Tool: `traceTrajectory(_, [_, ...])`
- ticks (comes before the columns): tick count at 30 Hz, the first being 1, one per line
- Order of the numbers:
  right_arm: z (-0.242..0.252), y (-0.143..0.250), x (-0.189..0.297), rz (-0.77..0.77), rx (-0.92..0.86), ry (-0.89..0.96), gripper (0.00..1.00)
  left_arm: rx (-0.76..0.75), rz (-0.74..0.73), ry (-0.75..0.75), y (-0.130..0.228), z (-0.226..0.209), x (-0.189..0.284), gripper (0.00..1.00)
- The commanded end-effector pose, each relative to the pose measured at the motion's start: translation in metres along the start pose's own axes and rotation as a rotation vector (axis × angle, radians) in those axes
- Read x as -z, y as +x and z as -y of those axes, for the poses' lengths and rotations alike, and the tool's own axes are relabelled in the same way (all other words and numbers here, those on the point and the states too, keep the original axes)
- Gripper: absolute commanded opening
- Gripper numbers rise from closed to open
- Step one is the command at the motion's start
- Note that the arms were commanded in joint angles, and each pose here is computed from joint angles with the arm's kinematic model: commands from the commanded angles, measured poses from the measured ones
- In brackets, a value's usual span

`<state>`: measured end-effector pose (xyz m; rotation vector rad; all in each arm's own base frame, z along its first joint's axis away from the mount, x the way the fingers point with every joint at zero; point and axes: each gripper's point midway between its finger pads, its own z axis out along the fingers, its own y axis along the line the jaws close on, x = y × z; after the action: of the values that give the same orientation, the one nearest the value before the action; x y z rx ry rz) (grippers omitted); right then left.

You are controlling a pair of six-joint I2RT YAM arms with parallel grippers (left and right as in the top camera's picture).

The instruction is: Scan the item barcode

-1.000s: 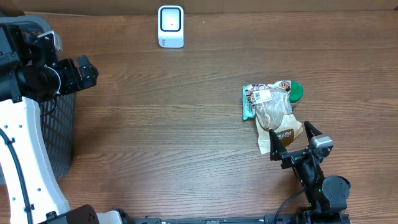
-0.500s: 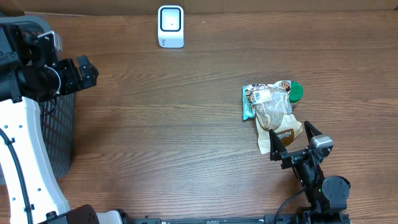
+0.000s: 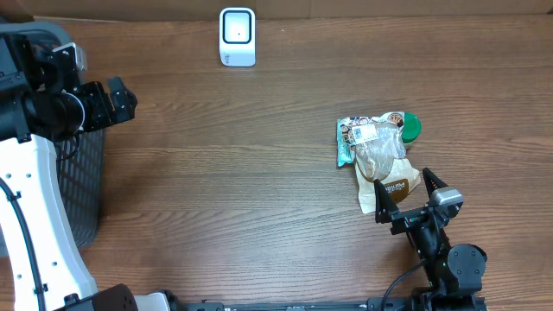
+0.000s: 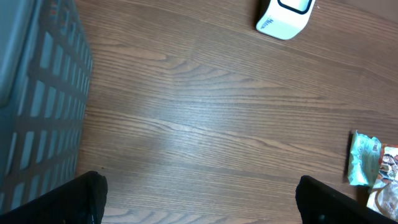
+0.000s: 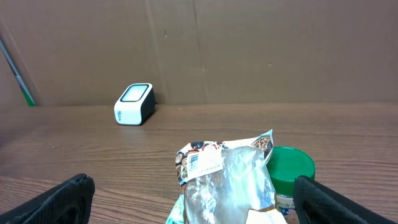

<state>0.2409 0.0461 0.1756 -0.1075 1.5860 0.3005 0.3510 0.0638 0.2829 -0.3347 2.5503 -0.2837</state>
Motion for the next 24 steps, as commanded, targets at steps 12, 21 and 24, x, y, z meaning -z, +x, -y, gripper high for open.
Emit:
traceTrajectory(12, [0.000, 0.001, 0.000, 0.008, -0.001, -0.004, 1.00, -0.222, 0.181, 0.054, 0.024, 0.067, 0.077, 1.00])
traceTrajectory(21, [0.000, 0.001, 0.000, 0.008, -0.001, -0.004, 1.00, -0.307, 0.341, 0.108, 0.034, 0.081, 0.062, 0.99])
traceTrajectory(24, [0.000, 0.001, 0.000, 0.008, -0.001, -0.004, 1.00, -0.329, 0.428, 0.131, 0.040, 0.080, 0.052, 0.99])
